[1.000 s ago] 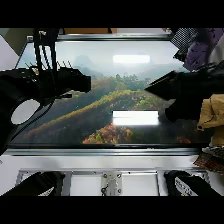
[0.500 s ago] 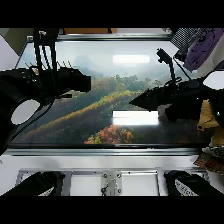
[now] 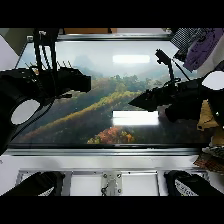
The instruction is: Fold the clothes and pants, and hang the long-sleeved shirts on hangers.
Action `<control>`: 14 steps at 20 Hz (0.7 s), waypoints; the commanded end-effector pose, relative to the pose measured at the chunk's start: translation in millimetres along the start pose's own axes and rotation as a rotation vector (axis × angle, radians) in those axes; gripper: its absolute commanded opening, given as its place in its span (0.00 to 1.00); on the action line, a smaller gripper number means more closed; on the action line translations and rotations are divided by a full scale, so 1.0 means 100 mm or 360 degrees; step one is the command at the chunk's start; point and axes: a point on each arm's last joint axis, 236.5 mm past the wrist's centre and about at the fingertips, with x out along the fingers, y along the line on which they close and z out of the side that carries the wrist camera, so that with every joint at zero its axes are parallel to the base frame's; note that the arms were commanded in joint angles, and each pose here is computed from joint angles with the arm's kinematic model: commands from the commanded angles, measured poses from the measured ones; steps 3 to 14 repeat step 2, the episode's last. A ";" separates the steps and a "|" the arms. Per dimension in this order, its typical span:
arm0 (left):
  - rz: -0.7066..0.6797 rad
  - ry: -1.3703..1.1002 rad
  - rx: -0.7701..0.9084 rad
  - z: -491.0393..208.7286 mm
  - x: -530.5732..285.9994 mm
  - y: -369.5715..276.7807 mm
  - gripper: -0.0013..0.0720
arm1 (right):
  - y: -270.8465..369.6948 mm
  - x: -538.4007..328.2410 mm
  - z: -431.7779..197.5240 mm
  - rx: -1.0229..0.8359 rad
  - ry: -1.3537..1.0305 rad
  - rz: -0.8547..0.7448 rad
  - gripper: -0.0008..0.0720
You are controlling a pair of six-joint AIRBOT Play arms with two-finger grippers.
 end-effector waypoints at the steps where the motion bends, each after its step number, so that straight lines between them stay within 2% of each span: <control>1: 0.0001 0.0000 0.0000 0.00 0.00 0.00 0.04 | 0.00 0.00 0.00 0.0001 0.0001 0.0001 0.04; 14: 0.0001 0.0000 -0.0001 0.00 0.00 0.00 0.04 | 0.00 0.00 0.00 0.0001 0.0001 0.0001 0.04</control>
